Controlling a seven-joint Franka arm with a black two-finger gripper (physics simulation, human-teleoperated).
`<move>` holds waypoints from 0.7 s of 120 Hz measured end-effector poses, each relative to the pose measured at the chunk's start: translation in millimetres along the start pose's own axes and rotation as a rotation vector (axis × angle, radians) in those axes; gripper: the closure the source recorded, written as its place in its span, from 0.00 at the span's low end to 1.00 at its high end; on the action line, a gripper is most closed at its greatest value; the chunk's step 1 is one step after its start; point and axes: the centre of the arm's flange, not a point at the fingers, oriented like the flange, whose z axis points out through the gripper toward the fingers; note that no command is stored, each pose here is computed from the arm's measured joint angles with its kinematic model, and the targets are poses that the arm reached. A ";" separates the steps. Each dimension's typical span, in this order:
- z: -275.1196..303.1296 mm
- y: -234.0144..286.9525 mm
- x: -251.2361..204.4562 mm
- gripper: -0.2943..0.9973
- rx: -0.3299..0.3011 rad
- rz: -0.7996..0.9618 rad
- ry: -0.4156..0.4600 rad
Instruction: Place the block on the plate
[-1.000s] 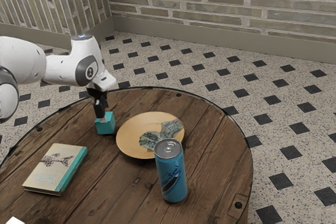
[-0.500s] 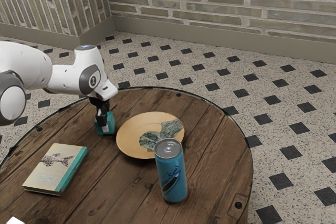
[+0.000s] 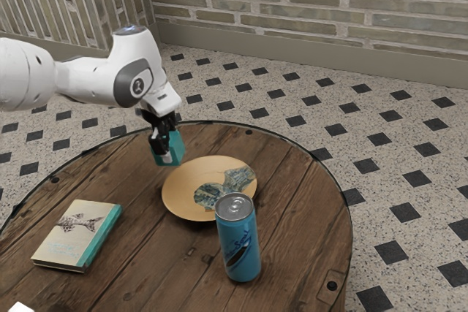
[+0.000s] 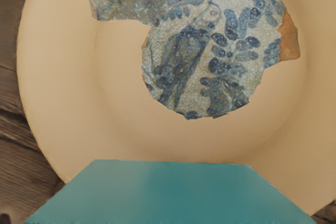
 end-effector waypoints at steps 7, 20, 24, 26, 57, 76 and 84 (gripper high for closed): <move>12.6 4.6 15.7 0.47 -0.022 0.021 -0.005; 36.0 4.2 36.7 0.47 -0.048 0.040 -0.011; 44.4 3.9 45.3 0.47 -0.055 0.048 -0.013; 48.4 3.5 49.0 0.47 -0.058 0.051 -0.014; 84.6 1.4 60.0 0.38 -0.097 0.043 -0.022; 62.8 1.6 61.5 0.30 -0.073 0.039 -0.007; 37.1 2.2 61.2 0.28 -0.047 0.031 0.007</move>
